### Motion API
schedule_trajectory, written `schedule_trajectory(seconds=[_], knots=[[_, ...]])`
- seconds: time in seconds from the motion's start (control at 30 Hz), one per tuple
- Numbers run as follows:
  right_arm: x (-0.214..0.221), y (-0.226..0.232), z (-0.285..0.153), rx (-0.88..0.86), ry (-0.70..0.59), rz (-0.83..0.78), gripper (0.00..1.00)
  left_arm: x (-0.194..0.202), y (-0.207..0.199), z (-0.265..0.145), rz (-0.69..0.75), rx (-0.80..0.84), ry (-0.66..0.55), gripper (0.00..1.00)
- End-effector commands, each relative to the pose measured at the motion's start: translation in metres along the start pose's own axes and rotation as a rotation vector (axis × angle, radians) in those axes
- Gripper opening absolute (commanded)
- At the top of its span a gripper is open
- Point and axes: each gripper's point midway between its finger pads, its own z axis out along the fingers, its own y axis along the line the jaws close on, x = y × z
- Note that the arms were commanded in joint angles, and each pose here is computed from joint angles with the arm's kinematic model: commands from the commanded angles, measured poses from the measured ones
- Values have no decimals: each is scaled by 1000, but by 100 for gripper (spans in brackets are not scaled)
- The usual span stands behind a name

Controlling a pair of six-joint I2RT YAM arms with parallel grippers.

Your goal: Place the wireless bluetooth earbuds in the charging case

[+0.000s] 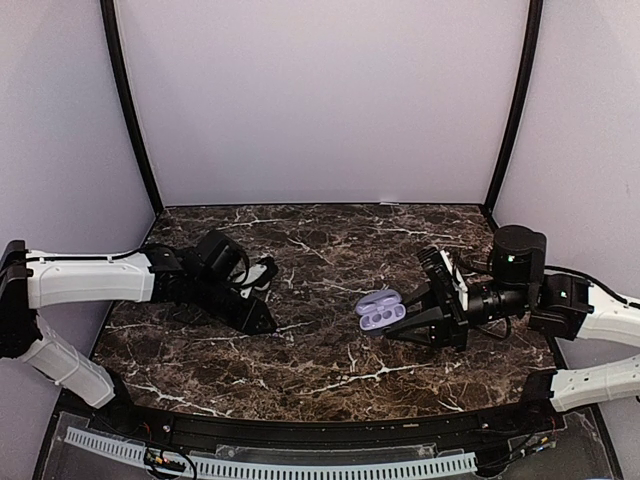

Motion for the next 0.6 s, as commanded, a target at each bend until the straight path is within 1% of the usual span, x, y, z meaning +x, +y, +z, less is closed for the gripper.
schedule_trajectory(seconds=[0.0,0.2,0.43,0.57], knots=[[-13,1,-4,-2,-46,-40,0,-7,-2,3,-145,112,-46,26],[-15,2,-5,-6,-48,-42,0,-5,14,14,-273,151,-64,23],[-17,4,-5,-12,-46,-40,0,-2,42,24,-378,122,-79,18],[-19,4,-6,-14,-49,-44,0,-2,49,26,-420,135,-96,18]])
